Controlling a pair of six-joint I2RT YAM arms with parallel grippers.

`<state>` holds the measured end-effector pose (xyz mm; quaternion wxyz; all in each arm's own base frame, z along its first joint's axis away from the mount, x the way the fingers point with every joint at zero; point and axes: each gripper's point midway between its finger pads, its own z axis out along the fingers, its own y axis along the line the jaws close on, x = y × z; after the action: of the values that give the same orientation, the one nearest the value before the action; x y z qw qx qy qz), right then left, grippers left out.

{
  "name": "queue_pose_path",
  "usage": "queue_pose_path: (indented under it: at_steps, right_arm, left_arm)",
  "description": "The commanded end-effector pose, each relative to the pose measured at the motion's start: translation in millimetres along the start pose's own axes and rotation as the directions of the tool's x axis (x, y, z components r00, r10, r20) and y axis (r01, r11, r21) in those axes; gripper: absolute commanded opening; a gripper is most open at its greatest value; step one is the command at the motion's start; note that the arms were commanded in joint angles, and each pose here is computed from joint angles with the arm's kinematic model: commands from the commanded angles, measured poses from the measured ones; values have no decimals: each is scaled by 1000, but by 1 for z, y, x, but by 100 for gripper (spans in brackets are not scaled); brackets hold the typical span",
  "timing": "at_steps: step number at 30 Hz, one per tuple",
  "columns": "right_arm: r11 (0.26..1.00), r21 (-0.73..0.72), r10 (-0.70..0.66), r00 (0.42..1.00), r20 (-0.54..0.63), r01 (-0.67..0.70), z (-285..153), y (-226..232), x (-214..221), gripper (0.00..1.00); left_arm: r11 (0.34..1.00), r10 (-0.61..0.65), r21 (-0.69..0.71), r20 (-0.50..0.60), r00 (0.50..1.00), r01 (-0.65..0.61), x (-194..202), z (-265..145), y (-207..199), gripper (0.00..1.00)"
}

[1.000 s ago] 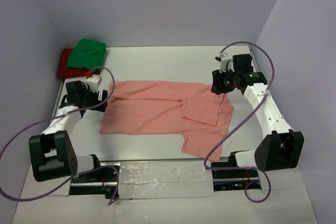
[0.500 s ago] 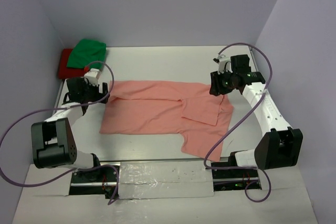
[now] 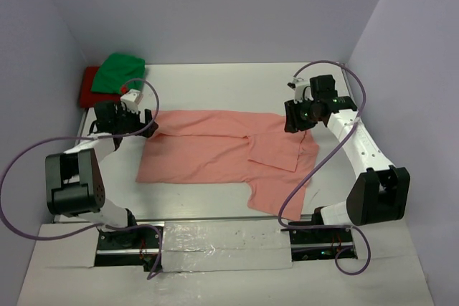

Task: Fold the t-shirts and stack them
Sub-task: Fold the tshirt

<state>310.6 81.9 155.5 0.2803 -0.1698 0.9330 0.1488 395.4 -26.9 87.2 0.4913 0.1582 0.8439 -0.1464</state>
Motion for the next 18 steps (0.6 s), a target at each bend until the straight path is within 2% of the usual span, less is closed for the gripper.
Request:
queue_pose_path:
  at_steps: [1,2,3,6,13,18]
  right_arm:
    - [1000,10,-13,1000,1,13,-2,1,-4,46]
    - [1000,14,-12,1000,-3,12,-1,0,-4,46]
    - [1000,16,-11,1000,-3,11,-1,-1,-3,46]
    - [1000,17,-13,1000,-5,13,0,-1,-3,46]
    - [999,31,-11,1000,-20,12,3,-3,-1,46]
    - [999,35,-12,1000,-23,12,3,-3,-1,46]
  left_arm:
    - [996,27,90,-21,999,-25,-16,11,-7,93]
    - [995,19,100,-54,998,-14,-12,13,-6,92]
    - [993,-26,111,-140,990,42,8,13,-9,92]
    - [993,-29,111,-190,981,51,16,11,-9,92]
    - [989,-31,128,-262,965,67,30,1,-15,92]
    - [991,-23,123,-261,965,57,29,-7,-18,92]
